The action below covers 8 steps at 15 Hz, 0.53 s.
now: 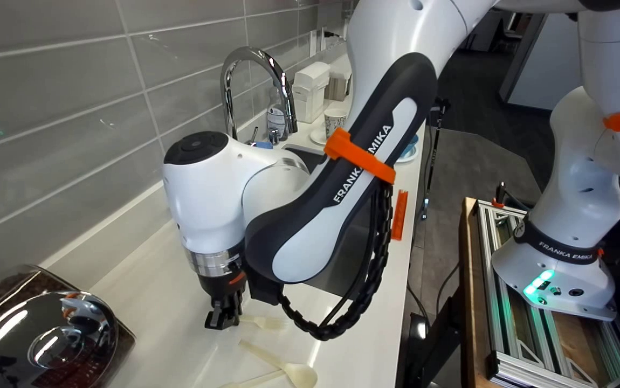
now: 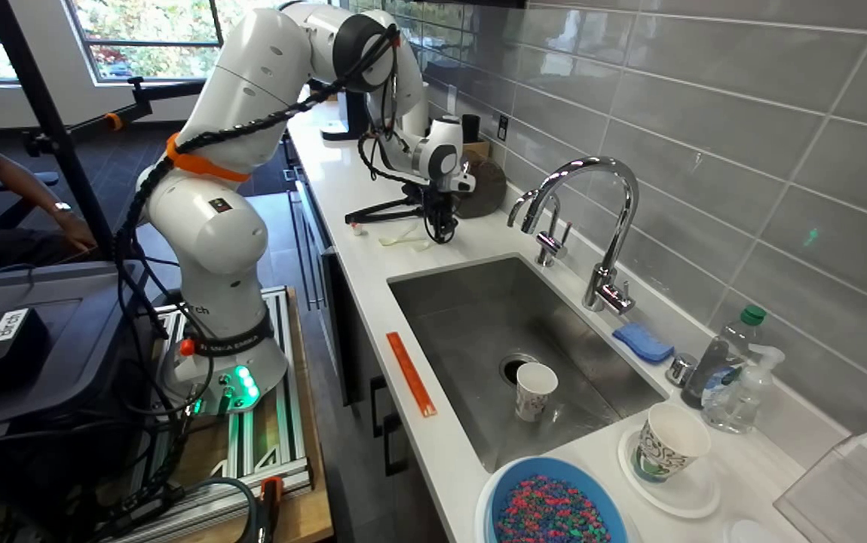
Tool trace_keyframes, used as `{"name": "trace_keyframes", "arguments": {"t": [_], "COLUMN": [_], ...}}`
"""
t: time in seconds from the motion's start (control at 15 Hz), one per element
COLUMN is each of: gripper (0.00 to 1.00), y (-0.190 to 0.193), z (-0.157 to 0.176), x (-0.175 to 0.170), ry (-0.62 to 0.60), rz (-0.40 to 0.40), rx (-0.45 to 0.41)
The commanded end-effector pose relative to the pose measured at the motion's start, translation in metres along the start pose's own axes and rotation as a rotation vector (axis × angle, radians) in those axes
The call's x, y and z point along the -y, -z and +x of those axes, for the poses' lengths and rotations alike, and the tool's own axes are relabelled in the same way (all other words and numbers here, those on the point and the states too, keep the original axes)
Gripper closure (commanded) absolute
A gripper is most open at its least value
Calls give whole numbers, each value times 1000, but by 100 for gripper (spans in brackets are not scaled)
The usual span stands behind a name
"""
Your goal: Move the fork to the right
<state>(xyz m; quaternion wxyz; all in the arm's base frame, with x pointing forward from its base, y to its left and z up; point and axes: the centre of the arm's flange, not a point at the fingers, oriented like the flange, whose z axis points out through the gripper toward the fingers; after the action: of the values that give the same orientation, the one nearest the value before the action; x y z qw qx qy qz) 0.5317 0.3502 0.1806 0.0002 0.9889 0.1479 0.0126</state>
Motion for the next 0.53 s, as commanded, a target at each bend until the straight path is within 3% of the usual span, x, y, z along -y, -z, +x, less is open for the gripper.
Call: {"name": "trace_keyframes", "arguments": {"t": [0.0,0.47], "gripper": [97,97], "y": [6,55], "z": [-2,-35], "x": [1,-36], "ry": [-25,-118], "rz": [-11,-91], "rx": [-59,-268]}}
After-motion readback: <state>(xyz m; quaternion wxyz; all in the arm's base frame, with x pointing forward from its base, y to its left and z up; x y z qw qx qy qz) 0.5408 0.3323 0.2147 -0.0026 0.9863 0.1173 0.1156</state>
